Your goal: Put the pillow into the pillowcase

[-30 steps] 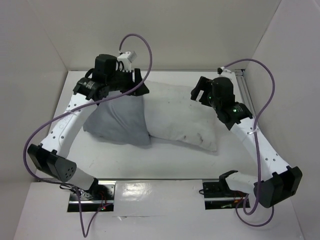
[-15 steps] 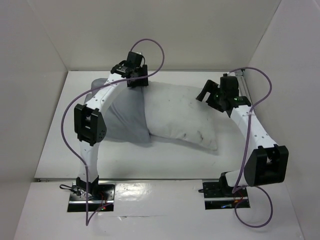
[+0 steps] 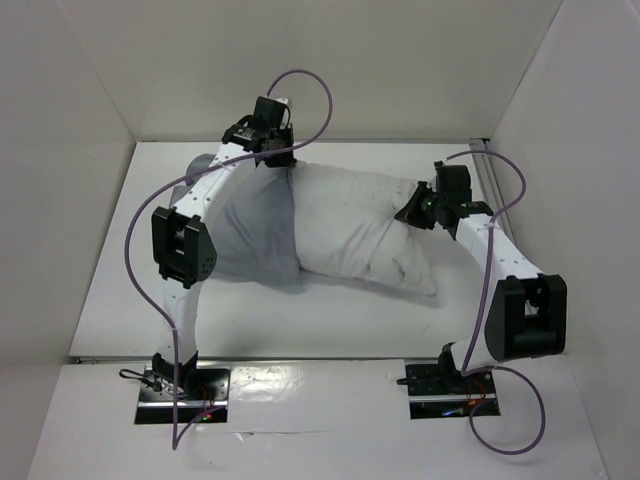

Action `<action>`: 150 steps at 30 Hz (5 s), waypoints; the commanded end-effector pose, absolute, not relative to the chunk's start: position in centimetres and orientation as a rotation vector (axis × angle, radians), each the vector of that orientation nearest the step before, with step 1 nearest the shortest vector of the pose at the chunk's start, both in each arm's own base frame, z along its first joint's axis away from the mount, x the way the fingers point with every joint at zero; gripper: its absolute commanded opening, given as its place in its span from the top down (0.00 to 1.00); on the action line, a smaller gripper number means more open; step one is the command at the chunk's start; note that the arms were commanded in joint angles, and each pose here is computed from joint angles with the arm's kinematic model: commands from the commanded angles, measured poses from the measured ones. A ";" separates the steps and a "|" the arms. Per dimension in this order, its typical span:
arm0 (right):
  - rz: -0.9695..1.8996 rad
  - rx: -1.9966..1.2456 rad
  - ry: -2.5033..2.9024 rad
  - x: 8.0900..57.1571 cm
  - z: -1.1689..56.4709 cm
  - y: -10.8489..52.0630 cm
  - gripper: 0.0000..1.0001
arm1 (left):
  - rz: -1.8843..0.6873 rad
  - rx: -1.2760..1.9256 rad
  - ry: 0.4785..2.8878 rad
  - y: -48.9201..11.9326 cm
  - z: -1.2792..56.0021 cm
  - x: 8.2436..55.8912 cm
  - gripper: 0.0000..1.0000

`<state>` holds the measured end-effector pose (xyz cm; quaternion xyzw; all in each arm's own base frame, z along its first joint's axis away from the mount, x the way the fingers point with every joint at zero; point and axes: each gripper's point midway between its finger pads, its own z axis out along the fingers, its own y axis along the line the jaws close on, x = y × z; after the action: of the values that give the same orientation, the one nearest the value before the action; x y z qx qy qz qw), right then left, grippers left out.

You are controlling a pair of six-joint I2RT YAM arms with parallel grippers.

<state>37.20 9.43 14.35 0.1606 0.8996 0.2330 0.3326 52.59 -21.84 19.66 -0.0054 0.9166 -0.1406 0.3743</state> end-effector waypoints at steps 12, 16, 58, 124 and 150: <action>0.879 0.009 2.094 38.0 27.3 19.3 1.00 | -1.028 0.489 1.986 -34.9 37.2 42.1 1.00; 0.851 -0.019 1.939 37.1 34.0 19.8 1.00 | -1.166 0.548 1.870 -36.3 42.9 36.7 1.00; 0.257 0.327 2.064 32.7 29.5 7.5 0.01 | -0.725 0.244 1.898 -22.3 39.2 32.1 0.90; 0.876 0.372 2.349 30.2 15.3 9.5 0.02 | -0.478 -0.165 2.200 -22.2 10.7 35.2 1.00; 0.990 0.126 2.125 34.8 23.8 17.4 1.00 | -1.147 0.418 1.959 -35.5 34.0 34.1 1.00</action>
<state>34.95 17.13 17.09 0.1080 0.8658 0.3761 0.3119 34.93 -34.02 24.36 0.0987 0.8527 -0.3696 0.3558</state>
